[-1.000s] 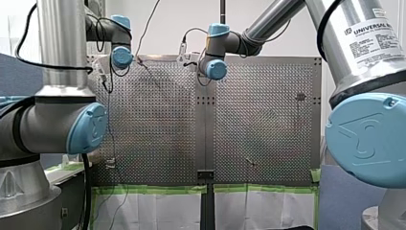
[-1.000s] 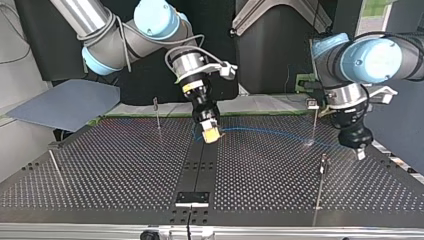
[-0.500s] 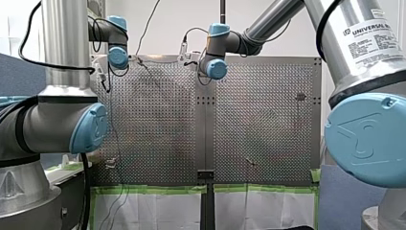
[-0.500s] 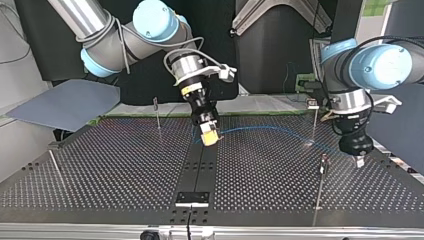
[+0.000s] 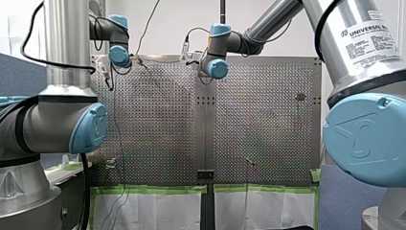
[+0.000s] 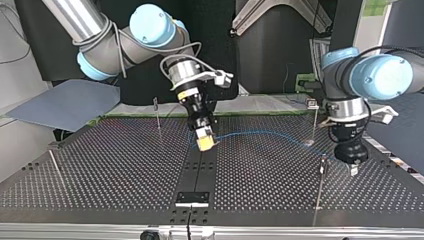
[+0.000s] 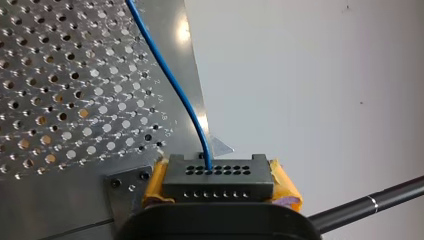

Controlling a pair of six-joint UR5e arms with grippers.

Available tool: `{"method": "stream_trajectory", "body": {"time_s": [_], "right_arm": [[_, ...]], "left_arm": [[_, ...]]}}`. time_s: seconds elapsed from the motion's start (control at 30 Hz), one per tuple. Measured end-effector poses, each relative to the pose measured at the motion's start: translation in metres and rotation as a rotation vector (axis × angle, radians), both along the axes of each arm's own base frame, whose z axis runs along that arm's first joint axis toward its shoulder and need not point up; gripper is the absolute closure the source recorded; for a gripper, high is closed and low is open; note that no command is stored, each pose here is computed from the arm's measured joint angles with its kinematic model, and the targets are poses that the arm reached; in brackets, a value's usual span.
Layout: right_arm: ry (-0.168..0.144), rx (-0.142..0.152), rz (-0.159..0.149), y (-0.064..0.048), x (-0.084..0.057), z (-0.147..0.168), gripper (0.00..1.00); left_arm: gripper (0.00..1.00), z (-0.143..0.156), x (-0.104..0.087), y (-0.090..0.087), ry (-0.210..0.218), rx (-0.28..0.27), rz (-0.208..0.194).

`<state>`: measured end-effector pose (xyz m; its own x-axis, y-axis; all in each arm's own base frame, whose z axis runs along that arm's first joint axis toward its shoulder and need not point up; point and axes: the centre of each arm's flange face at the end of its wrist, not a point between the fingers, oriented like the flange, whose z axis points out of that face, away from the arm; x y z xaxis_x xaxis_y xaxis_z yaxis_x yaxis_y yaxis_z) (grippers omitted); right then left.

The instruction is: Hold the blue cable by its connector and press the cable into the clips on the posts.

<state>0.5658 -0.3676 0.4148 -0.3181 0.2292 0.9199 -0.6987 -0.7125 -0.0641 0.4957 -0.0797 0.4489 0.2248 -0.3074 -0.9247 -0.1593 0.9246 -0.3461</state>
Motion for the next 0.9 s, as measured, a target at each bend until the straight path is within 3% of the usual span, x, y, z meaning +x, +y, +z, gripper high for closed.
{"method": "stream_trajectory", "body": {"time_s": [0.2, 0.43, 0.53, 0.67, 0.9], "right_arm": [[-0.001, 0.0, -0.006, -0.005, -0.002, 0.001, 1.0], [-0.004, 0.003, -0.018, -0.013, -0.007, 0.002, 1.0], [-0.007, 0.002, -0.025, -0.019, -0.01, 0.003, 1.0], [-0.01, -0.003, -0.033, -0.027, -0.013, 0.005, 1.0], [-0.004, -0.001, -0.043, -0.048, -0.009, -0.002, 1.0]], "left_arm": [[1.0, -0.01, 0.01, 0.0, 0.014, -0.005, -0.014], [1.0, -0.006, 0.016, 0.003, -0.024, -0.026, -0.026], [1.0, -0.003, 0.021, 0.002, -0.039, -0.036, -0.035], [1.0, -0.006, 0.034, -0.002, -0.026, -0.039, -0.056], [1.0, -0.011, 0.048, 0.006, -0.039, -0.063, -0.052]]}}
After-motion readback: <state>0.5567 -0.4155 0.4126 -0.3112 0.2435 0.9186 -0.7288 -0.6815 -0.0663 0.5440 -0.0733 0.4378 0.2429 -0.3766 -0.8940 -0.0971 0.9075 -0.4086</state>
